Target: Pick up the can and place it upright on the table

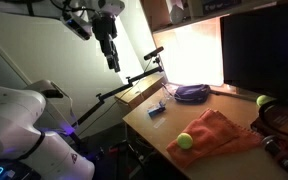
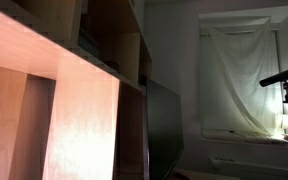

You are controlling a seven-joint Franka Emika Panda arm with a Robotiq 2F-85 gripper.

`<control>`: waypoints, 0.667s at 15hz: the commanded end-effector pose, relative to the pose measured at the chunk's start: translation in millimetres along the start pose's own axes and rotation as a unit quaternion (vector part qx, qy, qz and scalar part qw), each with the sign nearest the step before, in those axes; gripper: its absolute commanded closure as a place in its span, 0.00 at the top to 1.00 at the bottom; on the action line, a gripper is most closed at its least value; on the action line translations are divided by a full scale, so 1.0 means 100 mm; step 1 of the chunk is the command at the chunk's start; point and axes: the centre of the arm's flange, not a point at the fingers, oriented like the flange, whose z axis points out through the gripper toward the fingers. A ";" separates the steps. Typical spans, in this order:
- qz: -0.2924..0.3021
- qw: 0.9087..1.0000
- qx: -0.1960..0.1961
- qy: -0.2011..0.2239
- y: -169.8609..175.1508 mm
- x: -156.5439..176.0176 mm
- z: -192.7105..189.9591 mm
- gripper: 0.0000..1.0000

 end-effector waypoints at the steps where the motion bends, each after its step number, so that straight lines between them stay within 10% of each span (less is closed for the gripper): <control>1: 0.023 0.999 -0.031 0.024 0.20 0.53 -0.22 1.00; 8: -0.005 0.976 0.070 0.206 0.46 1.01 -0.35 1.00; 10: 0.003 0.979 0.057 0.194 0.44 1.00 -0.37 1.00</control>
